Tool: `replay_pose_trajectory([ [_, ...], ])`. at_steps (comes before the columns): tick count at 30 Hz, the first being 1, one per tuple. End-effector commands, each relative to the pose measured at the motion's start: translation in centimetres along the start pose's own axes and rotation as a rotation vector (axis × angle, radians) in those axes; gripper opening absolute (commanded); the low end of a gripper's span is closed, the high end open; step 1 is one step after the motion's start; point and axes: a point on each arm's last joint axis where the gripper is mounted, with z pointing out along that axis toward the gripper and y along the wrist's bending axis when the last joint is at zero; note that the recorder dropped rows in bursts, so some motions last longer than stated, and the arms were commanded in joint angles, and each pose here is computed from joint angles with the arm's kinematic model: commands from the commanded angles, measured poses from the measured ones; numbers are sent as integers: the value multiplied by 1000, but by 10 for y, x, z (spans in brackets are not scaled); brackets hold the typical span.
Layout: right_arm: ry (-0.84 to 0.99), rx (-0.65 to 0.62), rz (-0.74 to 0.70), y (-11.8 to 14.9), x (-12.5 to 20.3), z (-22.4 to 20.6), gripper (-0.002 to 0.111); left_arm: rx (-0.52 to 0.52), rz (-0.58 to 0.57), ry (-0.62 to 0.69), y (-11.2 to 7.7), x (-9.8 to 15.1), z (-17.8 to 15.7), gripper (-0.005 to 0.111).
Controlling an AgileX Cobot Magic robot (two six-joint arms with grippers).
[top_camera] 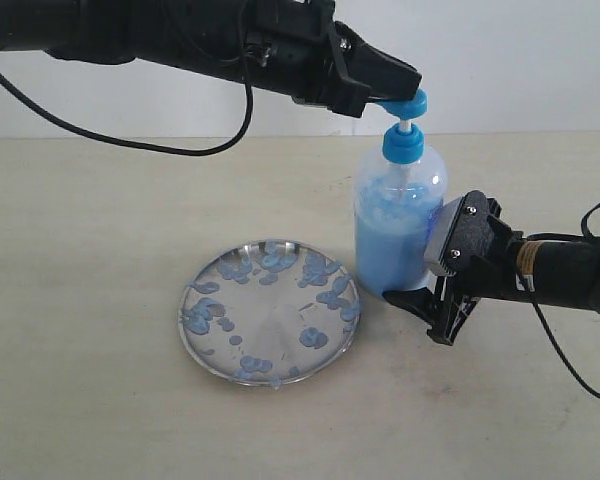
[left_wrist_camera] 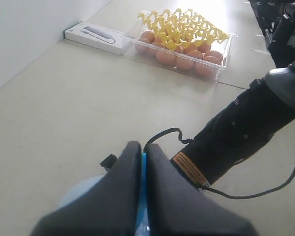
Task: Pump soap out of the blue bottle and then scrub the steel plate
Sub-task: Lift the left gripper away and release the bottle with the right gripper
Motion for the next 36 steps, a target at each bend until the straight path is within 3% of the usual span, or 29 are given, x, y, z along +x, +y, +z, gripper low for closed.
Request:
replay_pose_trajectory([
  [1, -9, 0, -11, 0, -1, 0, 0, -8, 53, 208, 10, 52, 16, 4],
  [9, -11, 0, -11, 0, -1, 0, 0, -55, 60, 102, 13, 40, 16, 4],
  [18, -15, 0, 24, 0, -1, 0, 0, -126, 168, -211, 4, -24, -8, 4],
  [22, -15, 5, 28, -1, -1, 0, 0, -129, 190, -271, -6, -43, -22, 4],
  [26, -36, 66, 132, -6, -3, 0, 1, -153, 272, -310, -20, -58, -41, 4],
  [29, -68, 99, 176, -10, -5, -1, 19, -192, 318, -319, -32, -66, -57, 4],
  [31, -74, 119, 207, -11, -5, -1, 41, -198, 334, -323, -41, -68, -66, 4],
  [35, -72, 159, 256, -15, -4, -2, 103, -239, 337, -295, -55, -58, -81, 4],
  [36, -72, 163, 259, -15, -4, -2, 104, -252, 330, -282, -56, -54, -83, 4],
])
